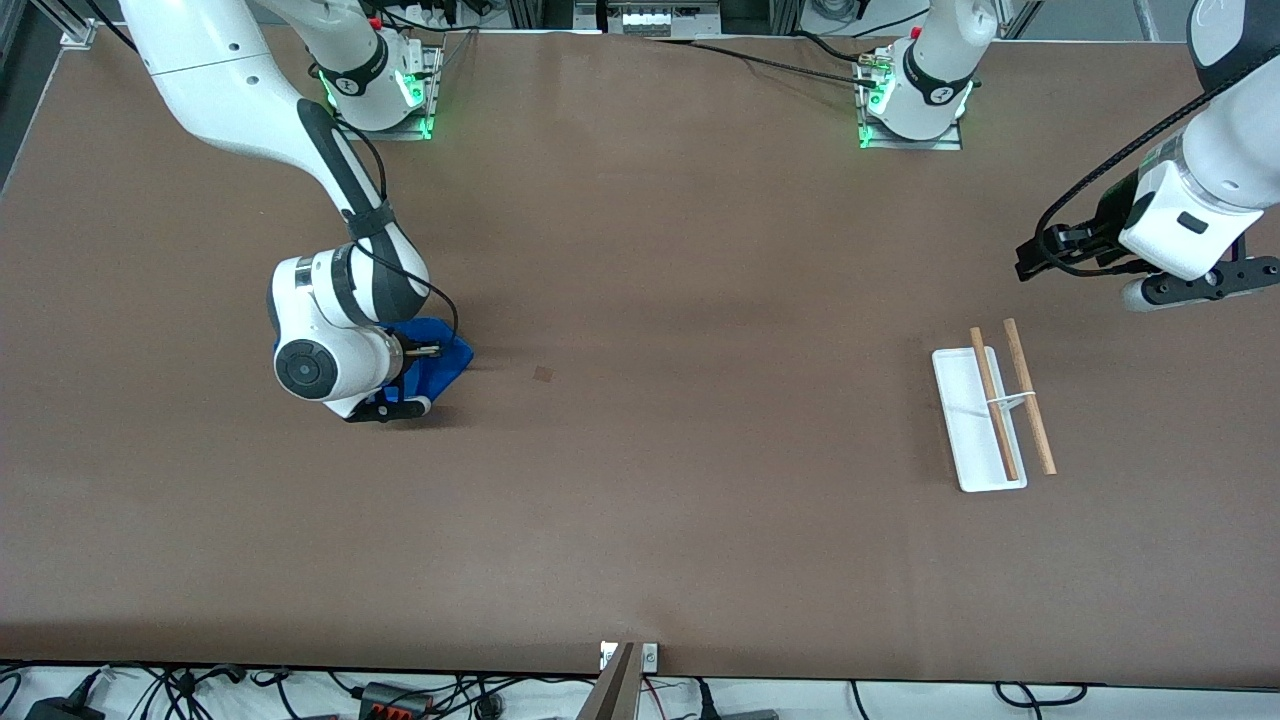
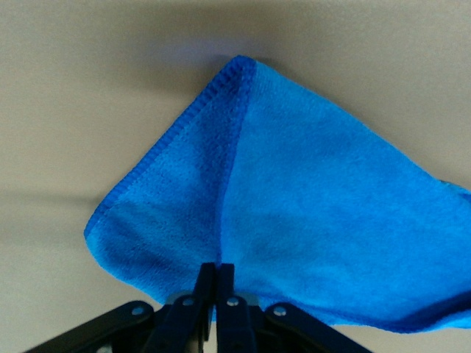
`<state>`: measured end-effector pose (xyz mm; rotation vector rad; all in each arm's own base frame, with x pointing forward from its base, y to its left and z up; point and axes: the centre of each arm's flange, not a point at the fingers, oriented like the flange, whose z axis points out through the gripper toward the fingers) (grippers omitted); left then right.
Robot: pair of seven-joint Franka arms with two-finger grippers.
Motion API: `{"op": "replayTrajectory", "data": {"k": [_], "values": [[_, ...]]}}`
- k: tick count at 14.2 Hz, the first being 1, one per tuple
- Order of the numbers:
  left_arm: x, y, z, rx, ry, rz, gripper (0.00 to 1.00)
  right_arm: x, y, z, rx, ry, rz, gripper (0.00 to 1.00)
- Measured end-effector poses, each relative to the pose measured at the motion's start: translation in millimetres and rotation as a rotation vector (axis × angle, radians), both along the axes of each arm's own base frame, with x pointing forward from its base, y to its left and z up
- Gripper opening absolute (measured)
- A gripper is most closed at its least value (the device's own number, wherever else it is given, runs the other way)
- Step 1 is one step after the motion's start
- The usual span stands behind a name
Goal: Pass towel and hang on rack
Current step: 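Lift the towel with the right gripper and carry it toward the middle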
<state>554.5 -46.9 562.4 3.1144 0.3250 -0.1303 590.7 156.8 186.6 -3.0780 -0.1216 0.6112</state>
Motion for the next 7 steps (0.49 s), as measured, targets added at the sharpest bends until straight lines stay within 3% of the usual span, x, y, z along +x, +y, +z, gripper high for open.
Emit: {"op": "replayTrajectory", "data": {"k": [1,7], "values": [[0.0,0.0,0.0,0.0,0.0,0.0,1.0,0.1,0.4,0.1,0.004,0.001,-0.005,0.02],[0.1,0.6,0.0,0.0,0.0,0.001,1.0,12.4,4.6,21.6,0.029,-0.005,-0.022,0.01]]}}
